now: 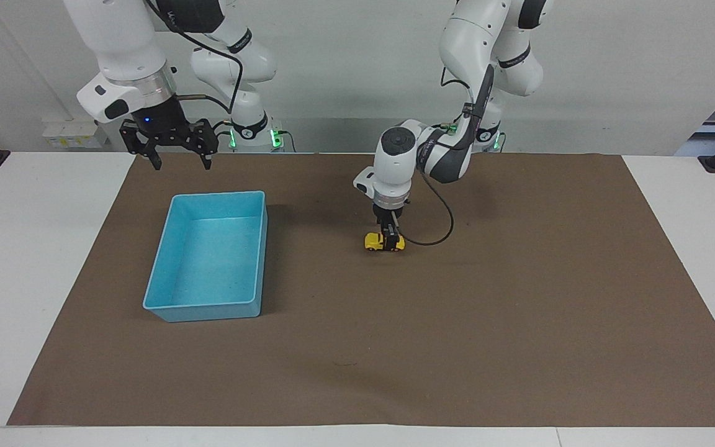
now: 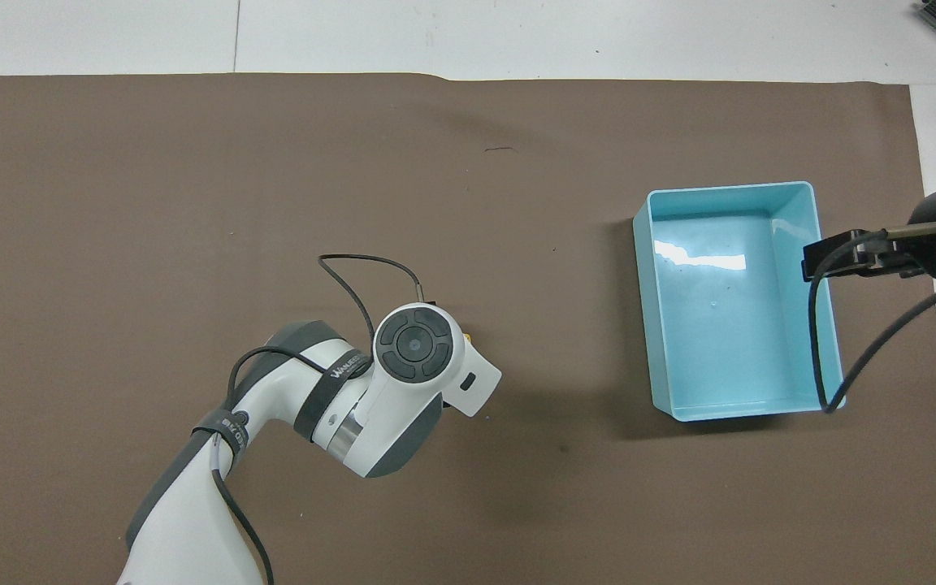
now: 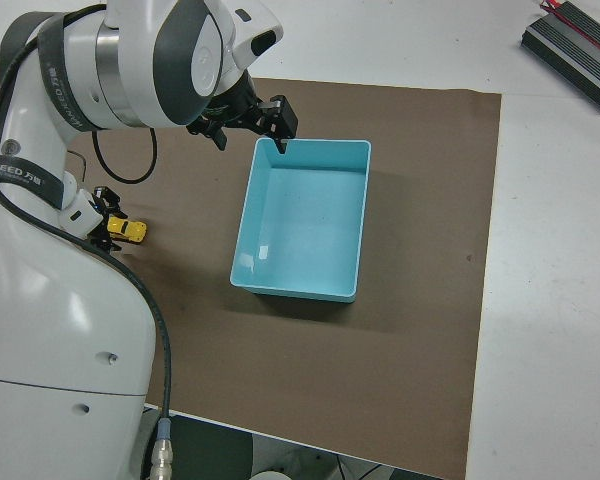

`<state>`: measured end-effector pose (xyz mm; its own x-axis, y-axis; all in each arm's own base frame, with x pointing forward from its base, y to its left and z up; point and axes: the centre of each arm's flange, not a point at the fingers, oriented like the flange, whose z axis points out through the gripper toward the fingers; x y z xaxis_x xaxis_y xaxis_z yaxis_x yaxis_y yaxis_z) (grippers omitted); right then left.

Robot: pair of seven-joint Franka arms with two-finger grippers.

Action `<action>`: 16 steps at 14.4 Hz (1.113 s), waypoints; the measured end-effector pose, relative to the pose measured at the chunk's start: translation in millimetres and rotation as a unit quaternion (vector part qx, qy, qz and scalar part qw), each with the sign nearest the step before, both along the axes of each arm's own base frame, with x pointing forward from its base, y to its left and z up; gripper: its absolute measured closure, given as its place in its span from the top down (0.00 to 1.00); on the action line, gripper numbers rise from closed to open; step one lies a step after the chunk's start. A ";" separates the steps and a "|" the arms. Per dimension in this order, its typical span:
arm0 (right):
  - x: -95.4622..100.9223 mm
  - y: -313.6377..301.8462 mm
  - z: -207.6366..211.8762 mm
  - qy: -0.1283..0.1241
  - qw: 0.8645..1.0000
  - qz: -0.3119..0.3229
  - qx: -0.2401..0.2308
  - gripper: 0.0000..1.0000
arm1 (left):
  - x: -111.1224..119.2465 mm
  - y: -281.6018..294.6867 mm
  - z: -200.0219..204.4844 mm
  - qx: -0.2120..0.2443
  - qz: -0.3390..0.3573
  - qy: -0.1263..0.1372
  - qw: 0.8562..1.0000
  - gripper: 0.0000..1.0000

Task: Wind up and store yellow beetle car

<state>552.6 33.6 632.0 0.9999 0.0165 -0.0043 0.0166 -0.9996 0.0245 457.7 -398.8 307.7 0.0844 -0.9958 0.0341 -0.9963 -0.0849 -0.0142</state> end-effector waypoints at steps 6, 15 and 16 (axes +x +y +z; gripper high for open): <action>0.0 0.0 0.0 0.000 1.000 0.000 0.000 1.00 | -0.1 0.1 0.2 0.000 0.000 0.000 1.000 0.45; 0.0 0.0 0.0 0.000 1.000 0.000 0.000 1.00 | 0.4 14.0 -0.5 -0.008 -0.024 -0.015 1.000 0.45; 0.0 0.0 0.0 0.000 1.000 0.000 0.000 1.00 | -0.5 18.7 -0.5 -0.010 -0.025 -0.018 0.999 0.45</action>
